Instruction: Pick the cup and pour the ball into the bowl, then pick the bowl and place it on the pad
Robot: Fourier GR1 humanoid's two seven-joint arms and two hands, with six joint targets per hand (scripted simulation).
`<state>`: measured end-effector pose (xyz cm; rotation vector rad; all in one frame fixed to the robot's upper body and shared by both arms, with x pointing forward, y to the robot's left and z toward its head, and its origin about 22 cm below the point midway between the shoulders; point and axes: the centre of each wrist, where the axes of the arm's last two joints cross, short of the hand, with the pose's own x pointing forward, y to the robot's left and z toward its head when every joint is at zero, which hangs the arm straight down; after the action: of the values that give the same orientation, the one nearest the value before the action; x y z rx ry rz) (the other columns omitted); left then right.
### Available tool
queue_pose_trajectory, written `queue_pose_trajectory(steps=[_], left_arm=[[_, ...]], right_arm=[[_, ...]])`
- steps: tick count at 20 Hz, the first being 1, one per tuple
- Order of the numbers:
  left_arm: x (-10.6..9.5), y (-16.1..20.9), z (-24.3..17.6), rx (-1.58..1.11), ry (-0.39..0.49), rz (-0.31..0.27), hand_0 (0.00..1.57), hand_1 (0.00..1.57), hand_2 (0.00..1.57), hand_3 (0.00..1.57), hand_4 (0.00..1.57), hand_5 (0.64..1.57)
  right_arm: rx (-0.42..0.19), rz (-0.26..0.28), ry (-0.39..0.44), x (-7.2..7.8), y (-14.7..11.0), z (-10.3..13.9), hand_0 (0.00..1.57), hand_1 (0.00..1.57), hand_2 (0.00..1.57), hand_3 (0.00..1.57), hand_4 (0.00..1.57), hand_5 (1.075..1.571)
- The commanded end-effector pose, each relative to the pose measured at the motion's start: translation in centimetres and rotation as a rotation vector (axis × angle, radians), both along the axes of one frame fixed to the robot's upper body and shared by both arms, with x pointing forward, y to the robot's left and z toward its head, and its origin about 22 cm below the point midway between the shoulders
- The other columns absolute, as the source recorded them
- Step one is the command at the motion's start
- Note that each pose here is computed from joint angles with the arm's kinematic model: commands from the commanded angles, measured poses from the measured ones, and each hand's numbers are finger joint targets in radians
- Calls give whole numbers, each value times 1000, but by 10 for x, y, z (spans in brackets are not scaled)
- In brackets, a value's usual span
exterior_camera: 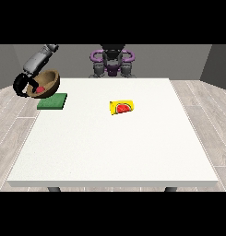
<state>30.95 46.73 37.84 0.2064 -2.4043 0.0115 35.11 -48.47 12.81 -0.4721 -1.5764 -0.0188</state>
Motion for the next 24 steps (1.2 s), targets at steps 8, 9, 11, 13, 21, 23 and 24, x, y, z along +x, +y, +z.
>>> queue_pose_trajectory(steps=[8, 9, 11, 13, 21, 23, 24], left_arm=[[11, 3, -18, -6, 48, 12, 0, 0, 0, 0, 0, 1526], [0, 18, -12, -8, 48, 41, 0, 0, 0, 0, 0, 1525], [-3, 9, 1, -10, 11, 13, 0, 0, 0, 0, 0, 1525], [-8, 14, -2, 5, -10, 8, 0, 0, 0, 0, 0, 1528], [-18, 15, -2, -6, -39, 14, 0, 0, 0, 0, 0, 1516], [-13, 7, -7, -5, -23, 16, 0, 0, 0, 0, 0, 1519], [-14, 7, 3, -13, -61, -3, 0, 0, 0, 0, 0, 1516]], right_arm=[[-7, 51, 88, 24, 43, -23, 1571, 1571, 1571, 1195, 1187, 1570], [26, 69, 80, 20, 41, -30, 1571, 1571, 1571, 1298, 1177, 1569], [68, 34, 55, 19, 24, -12, 1571, 1571, 1571, 1188, 1135, 1570], [97, 16, 58, 9, 12, -20, 1571, 1571, 1571, 1122, 1077, 1567], [163, -193, 29, -18, -32, -6, 854, 854, 797, 1096, 0, 1540], [153, -181, 52, -12, -20, -18, 726, 726, 649, 1040, 0, 1539], [165, -169, 16, 2, -14, 8, 704, 704, 594, 1002, 0, 1534]])
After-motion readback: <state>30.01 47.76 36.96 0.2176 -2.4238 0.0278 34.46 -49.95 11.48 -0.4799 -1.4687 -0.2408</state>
